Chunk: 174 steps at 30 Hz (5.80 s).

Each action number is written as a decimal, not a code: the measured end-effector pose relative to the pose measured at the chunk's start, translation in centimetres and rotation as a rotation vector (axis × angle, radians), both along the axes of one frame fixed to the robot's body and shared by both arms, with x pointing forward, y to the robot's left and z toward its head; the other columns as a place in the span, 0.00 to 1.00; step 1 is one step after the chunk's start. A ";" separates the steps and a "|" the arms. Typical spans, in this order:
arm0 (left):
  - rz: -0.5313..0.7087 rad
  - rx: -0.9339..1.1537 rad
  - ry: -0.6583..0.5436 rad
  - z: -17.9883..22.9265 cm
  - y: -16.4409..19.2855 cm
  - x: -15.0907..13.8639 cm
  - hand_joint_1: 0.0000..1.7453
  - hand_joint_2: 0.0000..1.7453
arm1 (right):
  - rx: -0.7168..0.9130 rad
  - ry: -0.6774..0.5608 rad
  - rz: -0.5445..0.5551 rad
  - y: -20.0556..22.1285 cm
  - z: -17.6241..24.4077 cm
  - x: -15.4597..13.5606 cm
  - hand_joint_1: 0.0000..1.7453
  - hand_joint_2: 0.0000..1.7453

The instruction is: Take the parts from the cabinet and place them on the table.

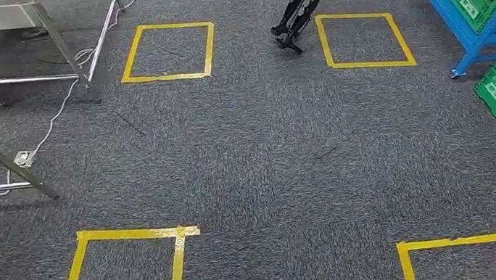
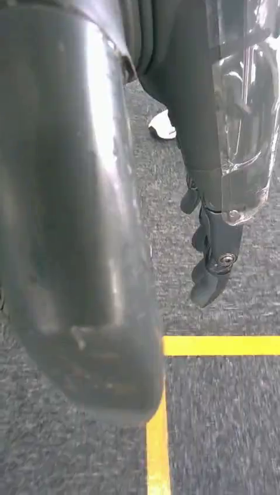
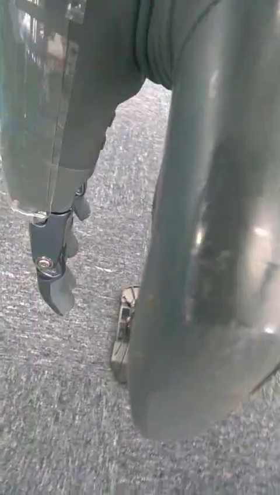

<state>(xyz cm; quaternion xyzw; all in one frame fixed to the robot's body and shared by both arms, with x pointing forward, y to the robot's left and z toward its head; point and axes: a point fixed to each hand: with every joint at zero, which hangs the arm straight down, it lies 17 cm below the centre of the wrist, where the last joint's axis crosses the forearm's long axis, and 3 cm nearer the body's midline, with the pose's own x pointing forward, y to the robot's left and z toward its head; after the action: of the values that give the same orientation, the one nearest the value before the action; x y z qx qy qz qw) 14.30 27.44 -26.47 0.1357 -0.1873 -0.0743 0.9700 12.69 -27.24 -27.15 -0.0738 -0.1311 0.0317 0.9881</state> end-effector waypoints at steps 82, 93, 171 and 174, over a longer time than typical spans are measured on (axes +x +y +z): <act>-0.044 0.032 0.014 -0.2 0.9 -0.9 0.00 0.00 | 0.039 0.001 -0.036 1.6 0.0 -0.2 0.00 0.00; -0.073 0.023 0.006 0.1 -1.6 0.1 0.00 0.00 | 0.020 0.041 -0.069 -1.2 -0.3 -0.9 0.00 0.00; -0.011 0.009 -0.001 0.1 -0.1 0.4 0.00 0.00 | 0.053 0.037 -0.041 -0.6 -0.1 -0.6 0.00 1.00; -0.011 0.006 -0.001 0.1 -0.3 0.4 0.00 0.00 | 0.053 0.037 -0.042 -0.6 -0.1 -0.6 0.00 1.00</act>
<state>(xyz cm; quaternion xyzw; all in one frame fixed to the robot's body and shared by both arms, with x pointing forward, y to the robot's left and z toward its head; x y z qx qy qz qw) 14.65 27.17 -26.37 0.1375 -0.1883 -0.0803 0.9691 12.13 -27.83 -27.29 -0.0496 -0.1118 0.0086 0.9925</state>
